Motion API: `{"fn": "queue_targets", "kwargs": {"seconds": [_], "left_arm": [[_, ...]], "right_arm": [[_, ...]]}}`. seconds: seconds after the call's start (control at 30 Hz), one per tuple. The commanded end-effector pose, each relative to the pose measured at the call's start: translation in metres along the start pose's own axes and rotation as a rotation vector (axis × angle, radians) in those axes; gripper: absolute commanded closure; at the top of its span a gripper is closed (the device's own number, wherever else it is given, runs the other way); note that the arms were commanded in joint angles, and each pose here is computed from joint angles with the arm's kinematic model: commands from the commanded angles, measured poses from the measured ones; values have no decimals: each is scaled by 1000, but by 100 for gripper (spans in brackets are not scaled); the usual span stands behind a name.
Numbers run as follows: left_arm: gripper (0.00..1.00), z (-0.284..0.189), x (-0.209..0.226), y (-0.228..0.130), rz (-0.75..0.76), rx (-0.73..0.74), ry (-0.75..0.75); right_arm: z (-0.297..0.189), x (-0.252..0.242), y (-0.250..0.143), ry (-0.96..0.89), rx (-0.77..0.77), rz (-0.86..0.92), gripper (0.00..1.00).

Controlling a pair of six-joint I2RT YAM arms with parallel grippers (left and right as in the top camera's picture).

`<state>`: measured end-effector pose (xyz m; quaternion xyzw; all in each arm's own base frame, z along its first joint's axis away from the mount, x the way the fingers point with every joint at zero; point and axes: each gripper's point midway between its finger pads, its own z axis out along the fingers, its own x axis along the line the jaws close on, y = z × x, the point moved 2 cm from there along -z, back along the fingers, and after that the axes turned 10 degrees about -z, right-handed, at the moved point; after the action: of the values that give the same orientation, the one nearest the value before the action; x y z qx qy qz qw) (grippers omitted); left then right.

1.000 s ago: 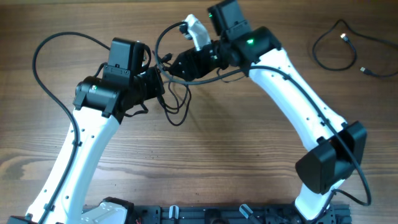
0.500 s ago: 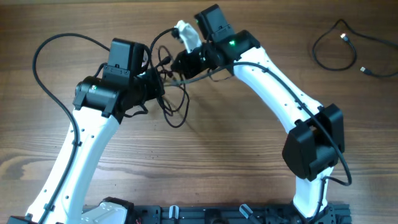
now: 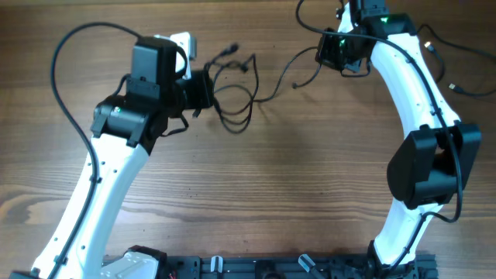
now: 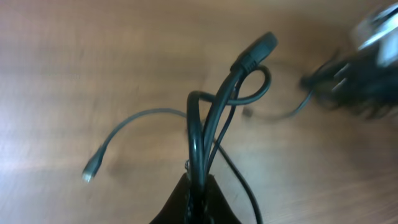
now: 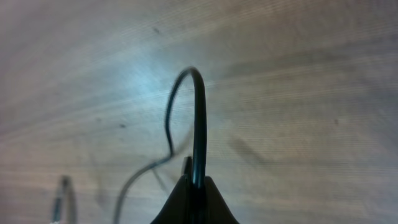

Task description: Untangle cables

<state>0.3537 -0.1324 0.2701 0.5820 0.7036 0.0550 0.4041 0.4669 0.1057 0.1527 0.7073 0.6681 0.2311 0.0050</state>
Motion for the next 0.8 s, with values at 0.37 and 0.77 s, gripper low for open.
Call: {"fn": "queue_targets", "kwargs": {"seconds": [0.37,0.77], "left_arm": [[96,-61,-22,32,-54,-158,-176],[96,-61,-21,30,-184,-141,-182]], "right_arm": [[-89,100,0,473,-147,-456,25],[-102,223,-36,710,-137,-425,34]]}}
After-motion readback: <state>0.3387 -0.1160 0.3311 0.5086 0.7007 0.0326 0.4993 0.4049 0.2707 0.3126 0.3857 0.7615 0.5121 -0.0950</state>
